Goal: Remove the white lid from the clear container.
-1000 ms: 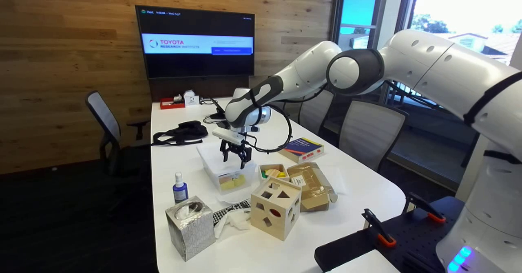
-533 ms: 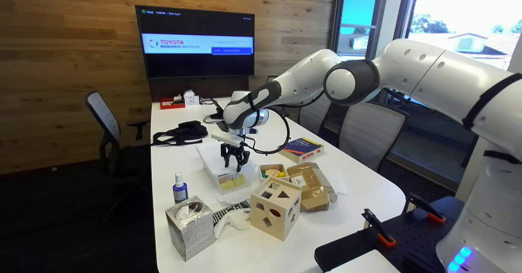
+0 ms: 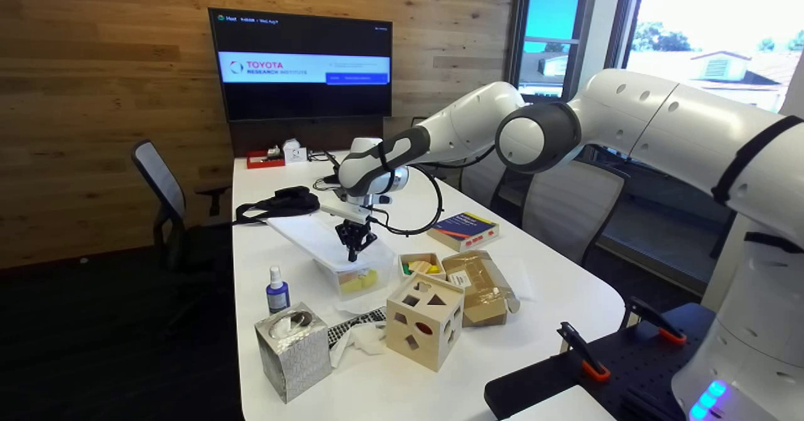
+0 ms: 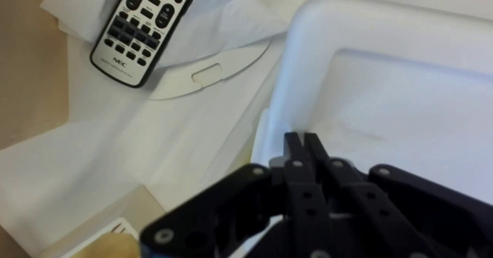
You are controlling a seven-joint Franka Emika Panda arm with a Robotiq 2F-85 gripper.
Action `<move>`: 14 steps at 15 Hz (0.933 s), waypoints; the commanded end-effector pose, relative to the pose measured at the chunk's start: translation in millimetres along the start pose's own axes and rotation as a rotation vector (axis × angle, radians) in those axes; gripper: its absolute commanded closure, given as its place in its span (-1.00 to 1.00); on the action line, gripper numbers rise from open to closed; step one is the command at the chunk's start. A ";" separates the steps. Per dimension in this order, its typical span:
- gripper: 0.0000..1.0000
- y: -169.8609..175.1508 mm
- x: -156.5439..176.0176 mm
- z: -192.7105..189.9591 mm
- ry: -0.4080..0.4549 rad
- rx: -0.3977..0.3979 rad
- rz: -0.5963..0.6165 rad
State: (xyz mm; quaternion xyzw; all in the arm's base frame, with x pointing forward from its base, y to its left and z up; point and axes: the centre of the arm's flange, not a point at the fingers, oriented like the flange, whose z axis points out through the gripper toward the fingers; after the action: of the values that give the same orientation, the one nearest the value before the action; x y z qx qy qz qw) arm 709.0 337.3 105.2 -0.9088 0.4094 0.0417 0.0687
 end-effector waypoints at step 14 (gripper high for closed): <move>1.00 -40.8 -36.2 16.1 -0.002 -0.057 -0.294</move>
State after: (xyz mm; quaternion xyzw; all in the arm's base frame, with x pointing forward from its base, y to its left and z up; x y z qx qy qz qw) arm 697.0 371.3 95.7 -0.9498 0.3045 0.0538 0.0479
